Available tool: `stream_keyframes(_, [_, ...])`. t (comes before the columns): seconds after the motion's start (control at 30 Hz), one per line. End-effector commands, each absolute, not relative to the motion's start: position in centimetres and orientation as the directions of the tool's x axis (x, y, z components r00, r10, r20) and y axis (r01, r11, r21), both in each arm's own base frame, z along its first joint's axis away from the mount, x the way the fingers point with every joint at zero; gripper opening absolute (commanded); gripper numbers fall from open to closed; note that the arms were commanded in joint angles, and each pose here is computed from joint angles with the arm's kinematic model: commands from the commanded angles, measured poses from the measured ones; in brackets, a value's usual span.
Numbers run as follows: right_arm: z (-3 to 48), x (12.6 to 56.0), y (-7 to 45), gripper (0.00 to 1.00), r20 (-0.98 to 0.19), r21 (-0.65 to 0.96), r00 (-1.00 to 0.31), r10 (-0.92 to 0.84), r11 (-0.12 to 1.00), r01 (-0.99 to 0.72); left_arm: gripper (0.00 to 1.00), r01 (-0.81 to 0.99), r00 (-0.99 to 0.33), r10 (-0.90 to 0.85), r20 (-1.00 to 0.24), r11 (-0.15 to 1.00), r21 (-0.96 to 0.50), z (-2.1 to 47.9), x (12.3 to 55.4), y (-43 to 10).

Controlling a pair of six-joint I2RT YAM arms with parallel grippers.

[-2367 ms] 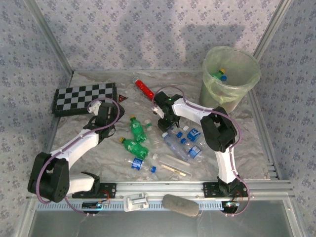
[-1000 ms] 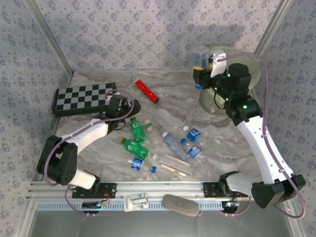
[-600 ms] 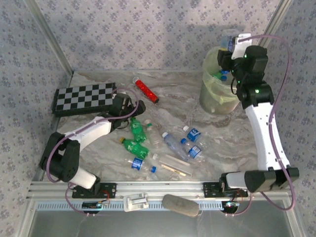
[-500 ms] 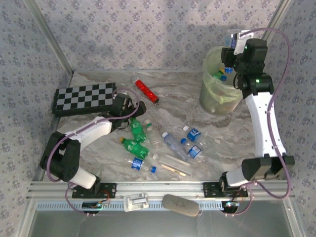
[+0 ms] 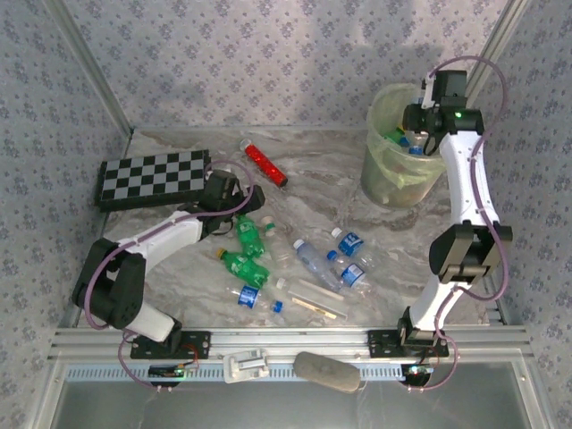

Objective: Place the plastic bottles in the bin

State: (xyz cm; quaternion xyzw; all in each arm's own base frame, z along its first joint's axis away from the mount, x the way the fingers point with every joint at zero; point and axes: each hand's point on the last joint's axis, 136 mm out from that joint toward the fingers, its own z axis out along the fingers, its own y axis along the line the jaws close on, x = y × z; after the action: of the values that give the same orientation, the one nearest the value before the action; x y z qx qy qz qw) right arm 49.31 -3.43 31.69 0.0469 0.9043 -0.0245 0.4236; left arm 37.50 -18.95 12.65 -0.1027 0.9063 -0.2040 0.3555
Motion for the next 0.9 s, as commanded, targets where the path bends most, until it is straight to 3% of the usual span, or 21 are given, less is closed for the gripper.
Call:
stream_keyframes(0.0, [31.9,49.1,-3.5,0.56,-0.756,0.036,-0.646,0.110,0.991,0.127,1.00,-0.013,-0.713,-0.309,-0.629,0.903,-0.429,13.7,38.0,-19.3])
stream_keyframes(0.17, [33.7,49.3,-3.8,0.76,-0.794,0.032,-0.598,0.110,0.990,0.140,1.00,-0.023,-0.706,-0.316,-0.634,0.905,-0.425,13.7,37.9,-19.0])
stream_keyframes(0.6, [41.1,44.6,1.2,0.99,-0.904,-0.026,-0.427,-0.007,0.999,0.040,1.00,-0.022,-0.689,-0.319,-0.651,0.907,-0.421,14.0,38.5,-19.0])
stream_keyframes(0.87, [39.3,38.4,10.6,0.99,-0.911,0.078,-0.408,-0.051,0.953,-0.292,1.00,-0.021,-0.679,-0.322,-0.660,0.907,-0.421,14.2,38.5,-18.9])
